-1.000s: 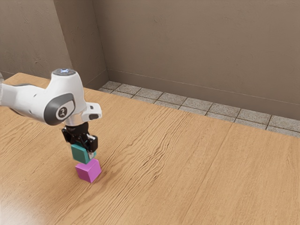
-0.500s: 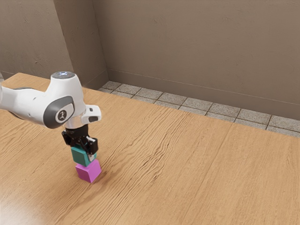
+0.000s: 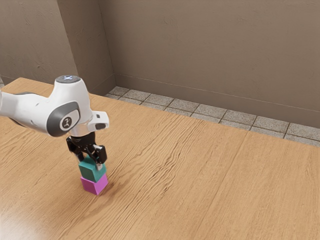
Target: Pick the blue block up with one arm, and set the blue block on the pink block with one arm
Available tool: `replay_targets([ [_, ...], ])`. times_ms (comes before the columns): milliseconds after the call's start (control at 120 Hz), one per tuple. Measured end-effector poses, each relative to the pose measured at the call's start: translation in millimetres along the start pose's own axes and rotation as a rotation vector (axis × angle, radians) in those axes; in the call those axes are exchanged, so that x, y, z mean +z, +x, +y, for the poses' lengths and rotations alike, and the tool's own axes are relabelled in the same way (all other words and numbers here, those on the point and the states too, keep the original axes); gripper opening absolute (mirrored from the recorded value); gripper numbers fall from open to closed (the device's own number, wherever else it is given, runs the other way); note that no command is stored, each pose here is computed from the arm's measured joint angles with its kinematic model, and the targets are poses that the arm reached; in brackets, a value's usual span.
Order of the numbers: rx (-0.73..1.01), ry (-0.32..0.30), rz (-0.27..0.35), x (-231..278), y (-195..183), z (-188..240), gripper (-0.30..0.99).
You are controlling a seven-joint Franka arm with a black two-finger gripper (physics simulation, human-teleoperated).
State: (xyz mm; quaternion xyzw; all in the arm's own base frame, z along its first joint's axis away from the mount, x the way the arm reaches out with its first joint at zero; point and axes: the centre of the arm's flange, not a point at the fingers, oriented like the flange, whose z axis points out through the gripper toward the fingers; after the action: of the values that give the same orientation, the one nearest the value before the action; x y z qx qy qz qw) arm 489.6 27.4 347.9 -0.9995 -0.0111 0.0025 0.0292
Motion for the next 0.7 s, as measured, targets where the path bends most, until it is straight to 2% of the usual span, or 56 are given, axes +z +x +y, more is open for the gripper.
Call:
replay_targets([
  [167, 0.012, 0.029, 0.058, -41.3, -2.8, 10.3, 0.65],
  [700, 0.001, 0.019, 0.051, -49.9, -7.0, 12.5, 0.69],
])
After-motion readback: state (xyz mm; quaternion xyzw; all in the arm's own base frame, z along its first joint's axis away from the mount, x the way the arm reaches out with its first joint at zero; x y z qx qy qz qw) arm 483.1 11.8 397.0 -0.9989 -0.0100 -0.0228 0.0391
